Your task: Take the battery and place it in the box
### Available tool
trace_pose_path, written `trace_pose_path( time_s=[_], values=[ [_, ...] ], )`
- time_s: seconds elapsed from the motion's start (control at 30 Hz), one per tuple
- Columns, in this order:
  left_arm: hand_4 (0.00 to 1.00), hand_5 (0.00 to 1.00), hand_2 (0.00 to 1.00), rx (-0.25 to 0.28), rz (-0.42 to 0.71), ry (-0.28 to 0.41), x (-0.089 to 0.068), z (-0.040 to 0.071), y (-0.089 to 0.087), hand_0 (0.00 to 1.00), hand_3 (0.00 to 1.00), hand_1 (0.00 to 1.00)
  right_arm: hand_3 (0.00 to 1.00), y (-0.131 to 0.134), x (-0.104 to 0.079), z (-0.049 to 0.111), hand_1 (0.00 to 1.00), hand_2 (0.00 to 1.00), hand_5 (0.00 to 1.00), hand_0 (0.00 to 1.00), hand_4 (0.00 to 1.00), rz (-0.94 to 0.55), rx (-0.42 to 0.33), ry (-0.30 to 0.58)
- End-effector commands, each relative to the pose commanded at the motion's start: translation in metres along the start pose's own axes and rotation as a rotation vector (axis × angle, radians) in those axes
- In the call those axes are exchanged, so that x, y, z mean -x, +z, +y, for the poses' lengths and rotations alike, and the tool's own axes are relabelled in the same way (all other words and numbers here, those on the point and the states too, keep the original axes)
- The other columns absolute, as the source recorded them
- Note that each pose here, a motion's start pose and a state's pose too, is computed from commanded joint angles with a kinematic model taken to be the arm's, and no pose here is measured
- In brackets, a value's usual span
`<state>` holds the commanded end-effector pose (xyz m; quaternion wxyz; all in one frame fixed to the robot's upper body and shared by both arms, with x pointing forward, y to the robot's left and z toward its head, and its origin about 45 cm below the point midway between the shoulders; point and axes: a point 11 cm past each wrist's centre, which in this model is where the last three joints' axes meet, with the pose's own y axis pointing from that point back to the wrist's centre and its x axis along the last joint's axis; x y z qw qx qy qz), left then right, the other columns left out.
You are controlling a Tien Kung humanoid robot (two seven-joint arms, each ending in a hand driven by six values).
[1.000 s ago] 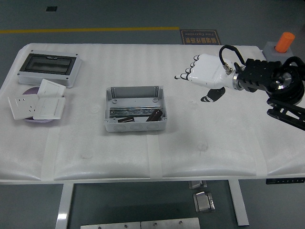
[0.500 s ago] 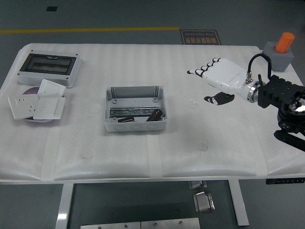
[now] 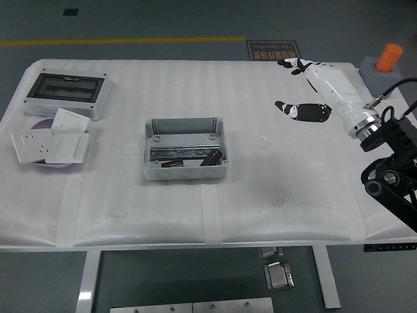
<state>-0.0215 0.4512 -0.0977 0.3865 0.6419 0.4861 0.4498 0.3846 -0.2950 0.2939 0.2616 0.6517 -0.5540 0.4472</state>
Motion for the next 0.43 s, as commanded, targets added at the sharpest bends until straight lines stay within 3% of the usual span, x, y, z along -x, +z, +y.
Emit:
trace_pose_path(
  time_s=[0.43],
  values=[
    [0.635,0.183,0.475,-0.009,0.016,0.012,-0.002,0.002,0.003,0.603,0.544,0.644,0.818,0.074,-0.07,0.036,0.678,0.754,0.35,0.692,0.833,-0.323,0.214,0.363]
  ],
)
